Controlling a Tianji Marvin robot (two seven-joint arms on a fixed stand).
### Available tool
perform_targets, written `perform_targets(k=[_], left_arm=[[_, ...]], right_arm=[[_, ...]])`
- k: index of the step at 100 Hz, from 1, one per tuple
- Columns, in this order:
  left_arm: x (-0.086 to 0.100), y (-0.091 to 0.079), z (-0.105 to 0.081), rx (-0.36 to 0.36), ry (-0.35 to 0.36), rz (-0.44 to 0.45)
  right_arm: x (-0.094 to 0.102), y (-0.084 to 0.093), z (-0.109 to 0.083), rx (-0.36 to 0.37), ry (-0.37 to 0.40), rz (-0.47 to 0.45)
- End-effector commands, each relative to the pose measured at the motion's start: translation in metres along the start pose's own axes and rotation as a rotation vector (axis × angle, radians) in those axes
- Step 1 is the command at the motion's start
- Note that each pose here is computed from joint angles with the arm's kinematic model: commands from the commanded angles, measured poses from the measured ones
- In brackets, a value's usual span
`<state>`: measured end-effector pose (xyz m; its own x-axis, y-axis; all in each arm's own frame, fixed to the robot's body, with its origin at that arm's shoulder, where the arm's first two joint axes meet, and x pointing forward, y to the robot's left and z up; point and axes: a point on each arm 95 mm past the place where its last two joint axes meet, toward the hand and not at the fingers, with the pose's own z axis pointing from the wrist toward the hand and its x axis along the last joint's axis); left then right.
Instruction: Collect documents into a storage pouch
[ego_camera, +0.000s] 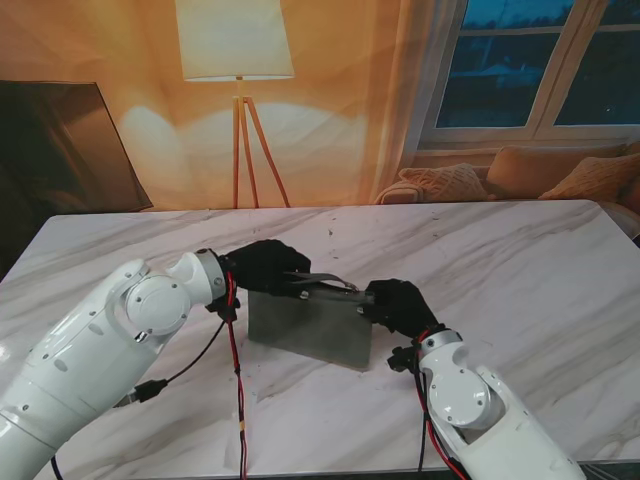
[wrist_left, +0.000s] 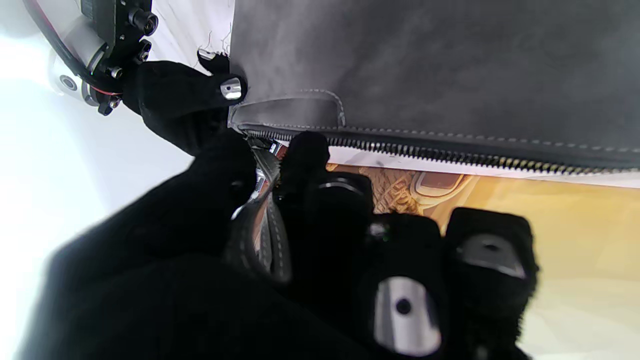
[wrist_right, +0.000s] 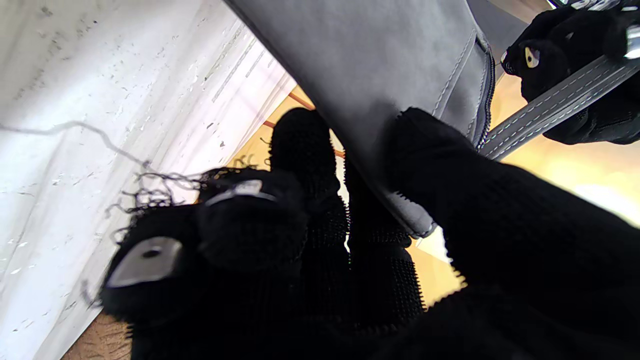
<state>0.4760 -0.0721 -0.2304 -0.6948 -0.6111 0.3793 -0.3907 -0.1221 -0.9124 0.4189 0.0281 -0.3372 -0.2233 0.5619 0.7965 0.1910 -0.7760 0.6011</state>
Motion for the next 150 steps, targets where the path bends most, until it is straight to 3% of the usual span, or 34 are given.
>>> perform_targets(k=[1,24,50,104,134,150], left_arm=[[0.001,0.001,0.001,-0.027,-0.005,-0.020],[0.002,0.005,0.004,-0.028,-0.026,-0.130],[0.005,0.006,0.004,-0.028,-0.041,-0.144],[0.009,0.004,0.005,0.024,-0.019,-0.101],[0.004,0.002,-0.002,0.047,-0.026,-0.012],[0.002,0.002,-0.005,0.079,-0.036,-0.011]], right_arm=[[0.000,-0.003,-0.001,0.018,-0.008,0.001],[0.001,-0.005,0.000,0.017,-0.007,-0.002],[0.001,-0.005,0.000,0.017,-0.008,-0.001],[0.004,-0.011,0.000,0.064,0.002,0.001],[0.008,-0.014,0.002,0.025,-0.007,0.015],[0.007,-0.012,0.002,0.001,-0.011,0.002]])
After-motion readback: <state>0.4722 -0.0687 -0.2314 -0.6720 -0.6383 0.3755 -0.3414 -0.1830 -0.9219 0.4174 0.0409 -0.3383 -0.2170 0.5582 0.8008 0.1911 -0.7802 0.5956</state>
